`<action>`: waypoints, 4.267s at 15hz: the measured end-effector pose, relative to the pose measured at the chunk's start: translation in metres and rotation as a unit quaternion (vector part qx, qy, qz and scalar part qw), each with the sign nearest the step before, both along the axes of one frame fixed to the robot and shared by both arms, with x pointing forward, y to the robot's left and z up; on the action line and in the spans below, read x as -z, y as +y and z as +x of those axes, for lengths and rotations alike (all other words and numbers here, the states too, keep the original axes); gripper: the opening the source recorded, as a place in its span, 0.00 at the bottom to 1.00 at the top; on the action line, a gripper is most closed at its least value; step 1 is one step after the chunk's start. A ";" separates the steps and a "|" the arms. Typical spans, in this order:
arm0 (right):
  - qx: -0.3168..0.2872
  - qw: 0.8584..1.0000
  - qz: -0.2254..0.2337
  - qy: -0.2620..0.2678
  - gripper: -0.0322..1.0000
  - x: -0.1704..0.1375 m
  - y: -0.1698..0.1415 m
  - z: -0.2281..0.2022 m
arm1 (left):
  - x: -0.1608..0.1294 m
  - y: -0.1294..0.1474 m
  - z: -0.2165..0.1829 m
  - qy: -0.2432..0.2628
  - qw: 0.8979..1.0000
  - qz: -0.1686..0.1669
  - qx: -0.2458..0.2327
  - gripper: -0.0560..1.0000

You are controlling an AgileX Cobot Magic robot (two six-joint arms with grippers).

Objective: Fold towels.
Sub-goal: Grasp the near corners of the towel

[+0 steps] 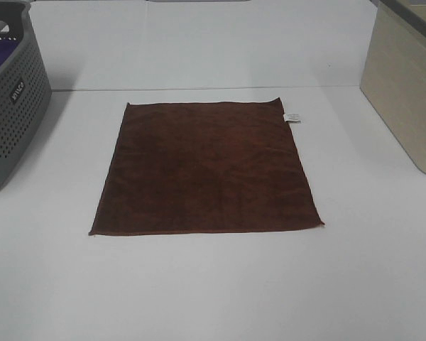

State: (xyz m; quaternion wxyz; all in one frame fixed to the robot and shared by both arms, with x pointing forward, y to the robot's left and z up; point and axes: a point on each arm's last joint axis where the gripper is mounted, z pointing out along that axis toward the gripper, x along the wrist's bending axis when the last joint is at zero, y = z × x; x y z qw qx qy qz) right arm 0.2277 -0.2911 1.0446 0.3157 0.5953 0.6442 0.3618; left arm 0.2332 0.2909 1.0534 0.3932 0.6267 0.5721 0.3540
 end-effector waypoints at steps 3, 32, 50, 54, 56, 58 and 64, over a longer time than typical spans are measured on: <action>0.000 1.000 0.000 0.000 0.71 0.000 0.000 0.000 | 0.000 0.000 0.000 0.000 1.000 0.000 0.000 0.72; 0.001 1.000 0.002 -0.003 0.71 -0.001 0.000 0.000 | -0.002 0.000 0.000 -0.005 1.000 0.000 0.000 0.72; -0.039 0.981 0.052 0.184 0.71 0.007 0.031 0.262 | 0.053 -0.024 0.234 0.201 0.960 -0.186 0.049 0.72; -0.029 0.960 0.084 0.267 0.71 0.047 0.040 0.305 | 0.090 -0.045 0.274 0.272 0.933 -0.233 0.048 0.72; -0.030 0.946 0.090 0.311 0.71 0.064 0.043 0.318 | 0.109 -0.053 0.290 0.306 0.918 -0.246 0.047 0.72; -0.044 0.925 0.102 0.363 0.71 0.079 0.039 0.328 | 0.128 -0.059 0.304 0.345 0.899 -0.265 0.058 0.72; -0.093 0.870 0.256 0.411 0.67 0.116 -0.004 0.342 | 0.154 -0.042 0.325 0.386 0.860 -0.330 0.051 0.73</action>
